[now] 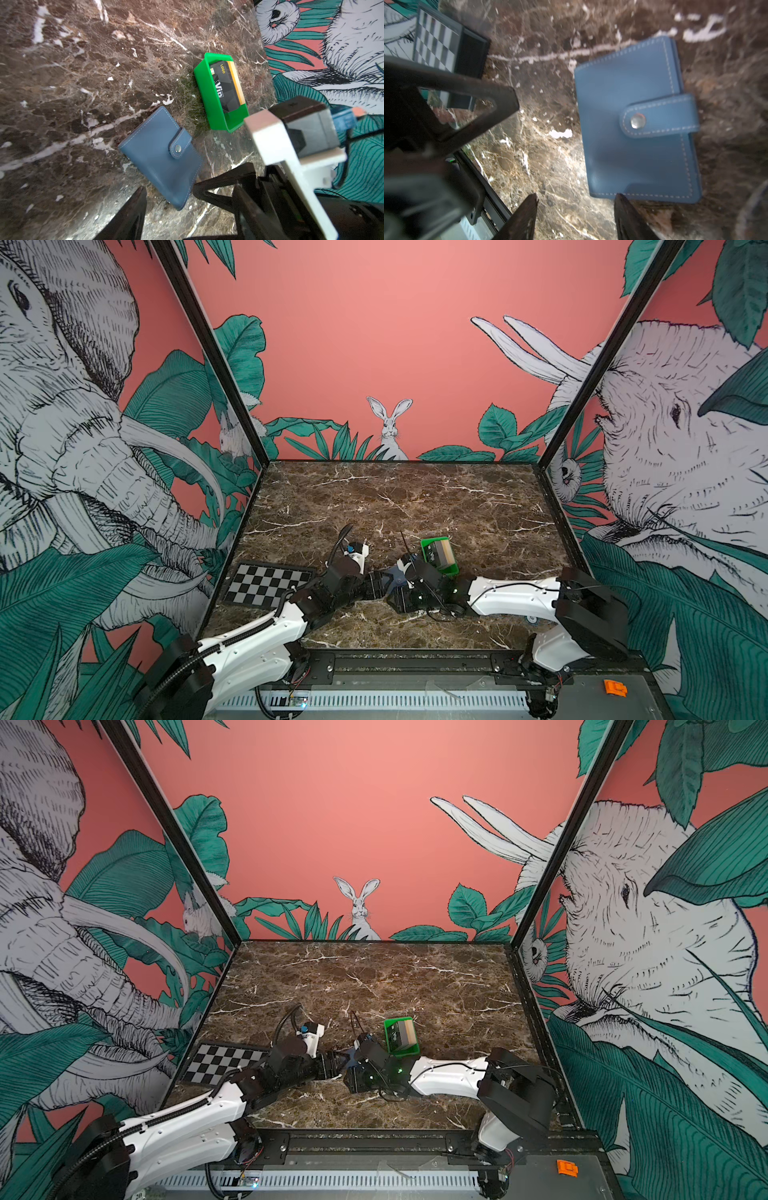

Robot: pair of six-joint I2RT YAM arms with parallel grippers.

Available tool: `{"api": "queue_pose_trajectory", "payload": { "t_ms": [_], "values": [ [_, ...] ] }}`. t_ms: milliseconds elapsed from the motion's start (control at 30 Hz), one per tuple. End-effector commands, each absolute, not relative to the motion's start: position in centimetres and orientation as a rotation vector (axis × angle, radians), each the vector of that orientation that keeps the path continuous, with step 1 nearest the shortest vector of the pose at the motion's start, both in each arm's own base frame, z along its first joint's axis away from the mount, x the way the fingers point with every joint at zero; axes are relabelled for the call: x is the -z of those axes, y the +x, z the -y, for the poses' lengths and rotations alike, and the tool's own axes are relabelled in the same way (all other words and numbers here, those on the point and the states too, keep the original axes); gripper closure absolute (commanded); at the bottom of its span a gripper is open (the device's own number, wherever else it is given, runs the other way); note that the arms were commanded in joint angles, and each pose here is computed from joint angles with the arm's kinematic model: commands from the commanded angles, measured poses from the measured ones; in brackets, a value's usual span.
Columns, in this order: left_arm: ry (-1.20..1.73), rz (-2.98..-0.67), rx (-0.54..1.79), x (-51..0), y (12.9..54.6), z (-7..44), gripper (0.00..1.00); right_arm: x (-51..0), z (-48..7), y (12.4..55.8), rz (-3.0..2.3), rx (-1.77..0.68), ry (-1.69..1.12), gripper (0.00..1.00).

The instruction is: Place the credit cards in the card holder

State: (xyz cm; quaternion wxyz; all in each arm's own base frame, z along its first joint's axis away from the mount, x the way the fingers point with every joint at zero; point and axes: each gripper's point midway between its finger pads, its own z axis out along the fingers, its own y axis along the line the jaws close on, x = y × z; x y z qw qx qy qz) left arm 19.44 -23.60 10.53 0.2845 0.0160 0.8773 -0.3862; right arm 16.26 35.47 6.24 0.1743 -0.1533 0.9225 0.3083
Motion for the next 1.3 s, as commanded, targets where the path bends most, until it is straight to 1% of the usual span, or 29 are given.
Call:
{"api": "queue_pose_trajectory", "payload": {
  "t_ms": [0,100,267,567,700,900,1133,1267],
  "values": [
    [0.029,-2.379,1.011,-9.5,19.0,22.9,0.34,-7.5,-34.1,17.3,-2.574,-0.786,-0.424,0.42],
    [0.023,-2.399,1.021,-9.0,18.7,23.0,0.34,-8.0,-32.6,17.9,-2.567,-0.728,-0.408,0.41],
    [-0.029,-2.413,1.063,-8.0,18.6,23.4,0.34,-8.2,-30.7,18.9,-2.570,-0.704,-0.354,0.40],
    [-0.065,-2.483,1.087,-6.5,18.6,24.3,0.34,-7.8,-30.3,20.0,-2.597,-0.674,-0.329,0.39],
    [-0.060,-2.490,1.104,-6.3,18.5,24.6,0.34,-6.8,-29.8,20.5,-2.635,-0.616,-0.292,0.43],
    [-0.053,-2.531,1.104,-5.3,18.1,24.7,0.34,-6.4,-29.8,20.9,-2.645,-0.608,-0.274,0.47],
    [-0.051,-2.537,1.120,-5.2,18.0,25.0,0.34,-6.1,-29.9,21.0,-2.649,-0.609,-0.282,0.48],
    [-0.070,-2.531,1.168,-5.2,18.0,25.5,0.34,-5.9,-29.9,21.1,-2.655,-0.617,-0.276,0.49]
  ]
}}
